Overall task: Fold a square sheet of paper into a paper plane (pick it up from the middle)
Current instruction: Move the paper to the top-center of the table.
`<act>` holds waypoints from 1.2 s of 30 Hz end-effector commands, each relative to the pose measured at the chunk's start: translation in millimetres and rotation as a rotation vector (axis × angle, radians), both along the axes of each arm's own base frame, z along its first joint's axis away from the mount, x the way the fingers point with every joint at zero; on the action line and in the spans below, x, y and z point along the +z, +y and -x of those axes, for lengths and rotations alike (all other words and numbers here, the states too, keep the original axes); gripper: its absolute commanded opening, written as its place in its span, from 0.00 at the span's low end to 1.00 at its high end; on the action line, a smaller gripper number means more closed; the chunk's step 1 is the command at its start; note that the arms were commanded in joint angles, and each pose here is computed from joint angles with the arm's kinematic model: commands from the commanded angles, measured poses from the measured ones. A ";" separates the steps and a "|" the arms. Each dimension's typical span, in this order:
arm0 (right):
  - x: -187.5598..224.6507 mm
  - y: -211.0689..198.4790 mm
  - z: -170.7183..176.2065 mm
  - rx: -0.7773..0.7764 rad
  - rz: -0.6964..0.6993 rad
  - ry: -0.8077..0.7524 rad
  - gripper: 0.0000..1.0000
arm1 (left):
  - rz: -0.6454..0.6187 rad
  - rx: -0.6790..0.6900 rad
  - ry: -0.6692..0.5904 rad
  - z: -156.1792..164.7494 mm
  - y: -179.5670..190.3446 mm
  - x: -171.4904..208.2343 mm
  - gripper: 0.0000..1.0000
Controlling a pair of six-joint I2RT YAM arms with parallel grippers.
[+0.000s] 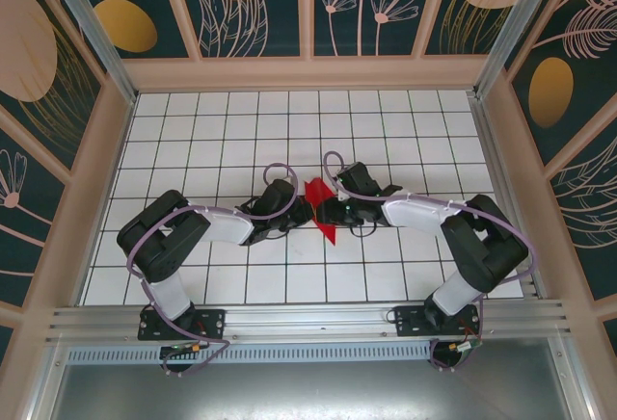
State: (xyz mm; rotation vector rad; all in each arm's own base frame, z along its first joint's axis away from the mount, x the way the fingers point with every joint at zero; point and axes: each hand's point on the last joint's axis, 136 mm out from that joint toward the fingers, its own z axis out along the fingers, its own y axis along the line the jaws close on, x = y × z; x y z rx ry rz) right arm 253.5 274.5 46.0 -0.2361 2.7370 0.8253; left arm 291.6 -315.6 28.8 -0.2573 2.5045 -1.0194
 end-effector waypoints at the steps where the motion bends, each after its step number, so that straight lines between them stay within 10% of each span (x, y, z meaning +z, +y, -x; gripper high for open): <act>1: -10.7 2.7 7.8 0.034 0.036 0.016 0.48 | 0.052 -0.024 -0.006 0.4 -10.1 8.7 0.00; 36: -22.1 -6.4 -6.2 -0.067 0.155 -0.008 0.18 | 0.070 -0.048 0.009 2.0 -16.6 15.0 0.01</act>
